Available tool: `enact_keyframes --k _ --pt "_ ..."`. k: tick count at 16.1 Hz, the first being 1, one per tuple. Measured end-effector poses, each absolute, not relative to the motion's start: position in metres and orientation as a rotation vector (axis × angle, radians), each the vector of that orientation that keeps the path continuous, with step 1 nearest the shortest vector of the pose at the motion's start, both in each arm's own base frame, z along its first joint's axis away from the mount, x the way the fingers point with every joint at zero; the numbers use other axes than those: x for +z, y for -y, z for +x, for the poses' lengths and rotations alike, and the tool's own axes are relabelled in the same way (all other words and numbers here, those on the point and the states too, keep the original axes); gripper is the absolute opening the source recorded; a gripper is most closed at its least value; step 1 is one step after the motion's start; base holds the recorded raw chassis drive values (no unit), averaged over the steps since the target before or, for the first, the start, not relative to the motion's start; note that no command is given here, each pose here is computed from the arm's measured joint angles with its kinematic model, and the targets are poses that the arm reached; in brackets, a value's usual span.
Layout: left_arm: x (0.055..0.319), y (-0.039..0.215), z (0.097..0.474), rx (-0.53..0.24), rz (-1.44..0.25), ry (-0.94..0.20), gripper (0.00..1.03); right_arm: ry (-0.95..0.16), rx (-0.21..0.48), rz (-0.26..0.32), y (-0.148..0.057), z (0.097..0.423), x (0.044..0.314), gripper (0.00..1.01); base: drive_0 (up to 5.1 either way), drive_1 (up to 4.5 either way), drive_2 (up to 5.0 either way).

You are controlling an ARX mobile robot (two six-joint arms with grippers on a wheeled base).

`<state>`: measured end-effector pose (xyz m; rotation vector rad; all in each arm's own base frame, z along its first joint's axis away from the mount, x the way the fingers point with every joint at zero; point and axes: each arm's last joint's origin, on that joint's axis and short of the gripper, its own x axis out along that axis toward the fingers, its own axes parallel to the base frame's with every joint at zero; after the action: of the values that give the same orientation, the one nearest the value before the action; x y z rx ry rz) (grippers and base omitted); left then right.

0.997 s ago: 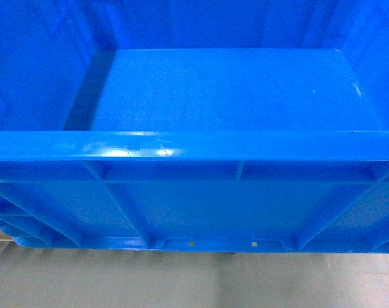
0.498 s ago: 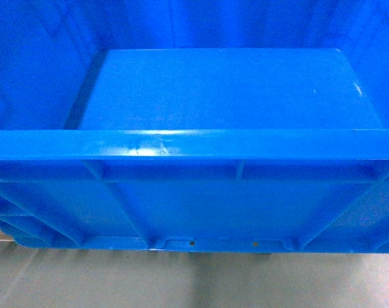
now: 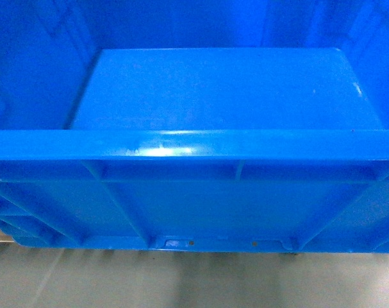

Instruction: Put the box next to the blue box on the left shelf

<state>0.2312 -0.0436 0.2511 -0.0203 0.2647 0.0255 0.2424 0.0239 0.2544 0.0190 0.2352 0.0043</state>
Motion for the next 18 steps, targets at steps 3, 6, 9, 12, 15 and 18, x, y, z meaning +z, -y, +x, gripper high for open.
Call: enact_keyframes --k 3,6,9,12,15,18 --pt "0.251 0.0436 0.2312 0.026 -0.02 -0.266 0.18 -0.237 0.005 0.019 -0.0239 0.2424 0.2541 0.21 -5.0 2.44 2.4" --pt "0.2512 0.0436 0.2312 0.026 -0.021 -0.264 0.18 -0.237 0.005 0.019 -0.0239 0.2424 0.2542 0.21 -5.0 2.44 2.4" --pt "0.2512 0.0436 0.2312 0.026 -0.021 -0.264 0.18 -0.235 0.005 0.019 -0.0239 0.2425 0.2544 0.21 -5.0 2.43 2.4" --pt "0.2511 0.0436 0.2312 0.026 -0.021 -0.265 0.18 -0.235 0.005 0.019 -0.0239 0.2425 0.2543 0.21 -5.0 2.43 2.4" --pt "0.2511 0.0436 0.2312 0.026 -0.021 -0.265 0.18 -0.236 0.005 0.019 -0.0239 0.2425 0.2543 0.21 -5.0 2.43 2.4" --pt "0.2511 0.0436 0.2312 0.026 -0.021 -0.265 0.18 -0.236 0.005 0.019 -0.0239 0.2424 0.2542 0.21 -5.0 2.43 2.4"
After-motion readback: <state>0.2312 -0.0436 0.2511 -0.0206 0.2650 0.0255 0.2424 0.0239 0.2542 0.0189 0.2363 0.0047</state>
